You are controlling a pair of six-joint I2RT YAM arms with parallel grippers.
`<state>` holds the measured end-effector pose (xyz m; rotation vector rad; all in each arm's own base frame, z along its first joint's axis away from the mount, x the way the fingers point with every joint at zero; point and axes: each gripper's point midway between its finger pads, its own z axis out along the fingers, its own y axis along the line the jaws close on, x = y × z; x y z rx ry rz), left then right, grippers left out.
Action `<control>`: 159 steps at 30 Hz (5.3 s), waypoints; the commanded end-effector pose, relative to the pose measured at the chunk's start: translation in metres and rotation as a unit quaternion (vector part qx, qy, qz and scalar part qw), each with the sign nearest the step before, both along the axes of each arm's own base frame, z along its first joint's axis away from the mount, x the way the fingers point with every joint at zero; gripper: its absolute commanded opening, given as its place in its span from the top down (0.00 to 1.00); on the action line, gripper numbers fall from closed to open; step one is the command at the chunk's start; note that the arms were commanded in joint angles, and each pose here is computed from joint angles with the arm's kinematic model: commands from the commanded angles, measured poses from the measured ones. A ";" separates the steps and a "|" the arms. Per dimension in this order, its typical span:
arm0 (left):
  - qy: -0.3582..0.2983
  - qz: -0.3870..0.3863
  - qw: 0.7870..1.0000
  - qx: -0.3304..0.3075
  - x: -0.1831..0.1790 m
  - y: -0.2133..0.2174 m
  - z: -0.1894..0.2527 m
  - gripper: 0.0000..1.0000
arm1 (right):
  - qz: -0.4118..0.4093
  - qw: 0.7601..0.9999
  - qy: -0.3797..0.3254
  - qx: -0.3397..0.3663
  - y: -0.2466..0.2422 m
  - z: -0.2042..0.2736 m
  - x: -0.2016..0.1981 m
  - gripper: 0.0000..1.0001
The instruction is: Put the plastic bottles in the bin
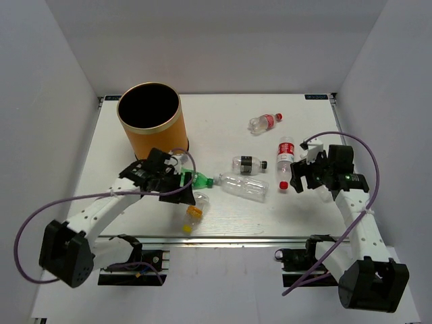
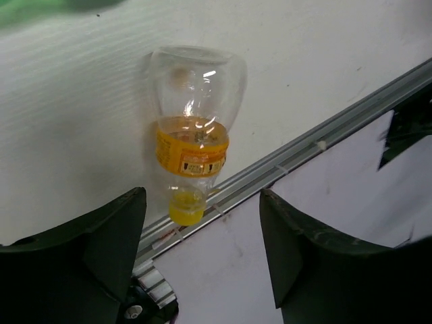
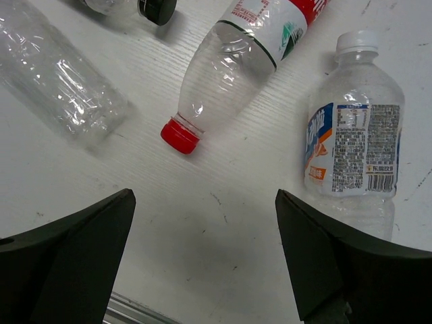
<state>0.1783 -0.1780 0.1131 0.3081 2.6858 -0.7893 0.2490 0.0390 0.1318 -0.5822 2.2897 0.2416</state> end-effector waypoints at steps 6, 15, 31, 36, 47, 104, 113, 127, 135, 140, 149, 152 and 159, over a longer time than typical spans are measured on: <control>-0.016 -0.019 0.988 0.151 0.019 -0.026 -0.039 0.11 | 0.001 1.000 0.004 0.010 0.002 0.006 0.006 0.10; -0.025 -0.042 0.976 0.211 0.019 -0.042 -0.072 0.10 | 0.006 1.000 0.001 0.005 0.002 0.007 0.004 0.10; -0.192 -0.023 0.978 0.077 0.053 -0.108 0.097 0.86 | 0.310 0.940 -0.087 0.113 0.107 0.078 -0.009 0.26; -0.318 0.078 0.942 0.069 0.106 -0.087 0.227 0.86 | 0.299 0.947 -0.070 0.090 0.123 0.063 0.012 0.10; -0.387 0.370 0.826 0.176 0.221 0.062 0.309 0.78 | 0.262 0.964 0.006 0.049 0.138 0.028 0.032 0.10; -0.040 0.280 0.959 -0.007 0.012 0.037 0.058 0.00 | 0.450 0.892 -0.028 0.005 0.221 0.102 -0.009 1.00; -0.015 0.256 0.966 -0.002 -0.018 0.043 0.030 0.00 | 0.399 0.872 -0.238 0.155 0.319 0.282 0.067 1.00; -0.009 0.278 0.960 -0.033 -0.024 0.042 0.020 0.00 | 0.411 0.741 -0.398 0.351 0.467 0.334 0.119 1.00; -0.001 0.273 0.960 -0.062 -0.015 0.027 0.017 0.00 | 0.393 0.759 -0.368 0.366 0.499 0.289 0.138 0.19; -0.018 0.311 0.949 -0.056 0.011 0.027 0.027 0.00 | 0.362 0.768 -0.385 0.361 0.495 0.297 0.152 0.10; -0.025 0.360 0.931 -0.062 0.064 0.002 0.032 0.00 | 0.242 0.794 -0.462 0.313 0.371 0.406 0.168 0.25; -0.017 0.378 0.923 -0.070 0.076 -0.012 0.033 0.00 | 0.181 0.850 -0.420 0.263 0.292 0.388 0.185 0.90; -0.020 0.450 0.893 0.002 0.090 -0.022 0.015 0.00 | 0.142 0.922 -0.326 0.156 0.174 0.283 0.138 0.30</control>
